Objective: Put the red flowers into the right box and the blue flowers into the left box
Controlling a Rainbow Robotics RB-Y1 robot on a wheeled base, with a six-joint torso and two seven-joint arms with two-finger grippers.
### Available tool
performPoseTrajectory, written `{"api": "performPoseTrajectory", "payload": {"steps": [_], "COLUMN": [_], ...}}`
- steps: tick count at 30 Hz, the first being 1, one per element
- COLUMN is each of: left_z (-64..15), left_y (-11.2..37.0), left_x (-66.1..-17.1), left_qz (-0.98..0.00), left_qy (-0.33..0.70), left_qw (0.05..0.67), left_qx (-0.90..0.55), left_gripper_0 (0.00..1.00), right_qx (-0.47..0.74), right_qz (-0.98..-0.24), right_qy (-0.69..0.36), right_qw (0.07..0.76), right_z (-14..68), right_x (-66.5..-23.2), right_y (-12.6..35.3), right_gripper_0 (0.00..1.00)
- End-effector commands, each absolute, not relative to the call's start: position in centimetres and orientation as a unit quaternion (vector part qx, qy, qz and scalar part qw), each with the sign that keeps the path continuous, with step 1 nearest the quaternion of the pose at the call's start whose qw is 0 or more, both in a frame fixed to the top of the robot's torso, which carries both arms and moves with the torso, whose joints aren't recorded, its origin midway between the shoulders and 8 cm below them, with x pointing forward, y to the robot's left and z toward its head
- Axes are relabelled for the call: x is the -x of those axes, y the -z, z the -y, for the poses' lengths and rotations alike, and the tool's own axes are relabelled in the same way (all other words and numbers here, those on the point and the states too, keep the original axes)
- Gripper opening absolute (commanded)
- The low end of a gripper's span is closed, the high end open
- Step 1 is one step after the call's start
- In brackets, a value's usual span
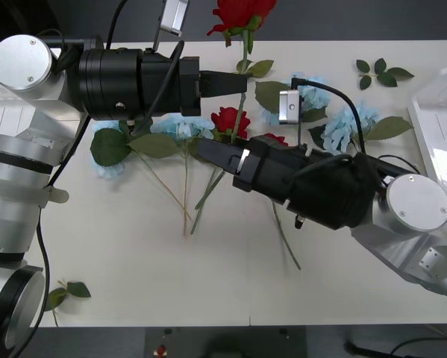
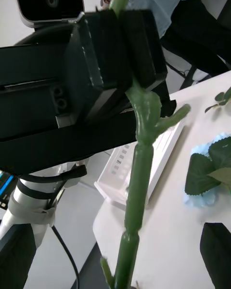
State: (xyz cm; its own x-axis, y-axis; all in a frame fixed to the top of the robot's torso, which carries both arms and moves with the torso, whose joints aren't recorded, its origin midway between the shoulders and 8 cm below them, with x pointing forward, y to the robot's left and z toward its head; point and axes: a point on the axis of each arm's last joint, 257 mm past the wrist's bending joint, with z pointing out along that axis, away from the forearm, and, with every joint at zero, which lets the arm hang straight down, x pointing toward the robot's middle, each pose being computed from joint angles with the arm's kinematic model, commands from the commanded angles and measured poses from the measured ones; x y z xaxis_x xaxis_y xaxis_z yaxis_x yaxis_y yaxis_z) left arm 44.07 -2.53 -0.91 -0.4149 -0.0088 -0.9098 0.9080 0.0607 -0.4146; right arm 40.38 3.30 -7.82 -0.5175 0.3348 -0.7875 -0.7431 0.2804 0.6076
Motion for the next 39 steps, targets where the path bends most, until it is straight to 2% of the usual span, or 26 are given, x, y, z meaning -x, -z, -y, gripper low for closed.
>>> {"api": "performPoseTrajectory", "payload": {"steps": [1, 3, 5, 6, 7, 8, 10, 25, 26, 27, 39], "left_z": [2.1, 2.1, 2.1, 2.1, 2.1, 2.1, 2.1, 2.1, 2.1, 2.1, 2.1], "left_y": [-1.46, -1.46, -1.46, -1.46, -1.46, -1.46, -1.46, -1.46, -1.46, -1.46, -1.46], "left_x": [-43.86, -43.86, -43.86, -43.86, -43.86, -43.86, -43.86, -43.86, -43.86, -43.86, -43.86], "left_qz": [-0.584, -0.584, -0.584, -0.584, -0.584, -0.584, -0.584, -0.584, -0.584, -0.584, -0.584], "left_qy": [0.563, 0.563, 0.563, 0.563, 0.563, 0.563, 0.563, 0.563, 0.563, 0.563, 0.563], "left_qw": [0.43, 0.43, 0.43, 0.43, 0.43, 0.43, 0.43, 0.43, 0.43, 0.43, 0.43], "left_qx": [-0.396, -0.396, -0.396, -0.396, -0.396, -0.396, -0.396, -0.396, -0.396, -0.396, -0.396], "left_gripper_0": [0.0, 0.0, 0.0, 0.0, 0.0, 0.0, 0.0, 0.01, 0.34, 1.0, 1.0], "right_qx": [0.177, 0.176, 0.179, 0.178, 0.177, 0.177, 0.178, 0.179, 0.179, 0.178, 0.176], "right_qz": [-0.638, -0.638, -0.639, -0.639, -0.64, -0.641, -0.641, -0.645, -0.645, -0.645, -0.646], "right_qy": [-0.572, -0.573, -0.575, -0.575, -0.577, -0.578, -0.578, -0.575, -0.574, -0.574, -0.573], "right_qw": [0.484, 0.483, 0.478, 0.478, 0.476, 0.474, 0.472, 0.471, 0.472, 0.471, 0.473], "right_z": [-4.22, -4.44, -4.85, -4.82, -4.93, -4.97, -4.95, -4.67, -4.63, -4.59, -4.29], "right_x": [-41.13, -41.43, -41.45, -41.58, -41.57, -41.49, -41.41, -41.67, -41.73, -41.74, -42.05], "right_y": [6.49, 6.51, 6.71, 6.68, 6.73, 6.86, 6.89, 6.87, 6.83, 6.84, 6.58], "right_gripper_0": [1.0, 0.82, 0.41, 0.31, 0.13, 0.05, 0.0, 0.0, 0.0, 0.0, 0.0]}}
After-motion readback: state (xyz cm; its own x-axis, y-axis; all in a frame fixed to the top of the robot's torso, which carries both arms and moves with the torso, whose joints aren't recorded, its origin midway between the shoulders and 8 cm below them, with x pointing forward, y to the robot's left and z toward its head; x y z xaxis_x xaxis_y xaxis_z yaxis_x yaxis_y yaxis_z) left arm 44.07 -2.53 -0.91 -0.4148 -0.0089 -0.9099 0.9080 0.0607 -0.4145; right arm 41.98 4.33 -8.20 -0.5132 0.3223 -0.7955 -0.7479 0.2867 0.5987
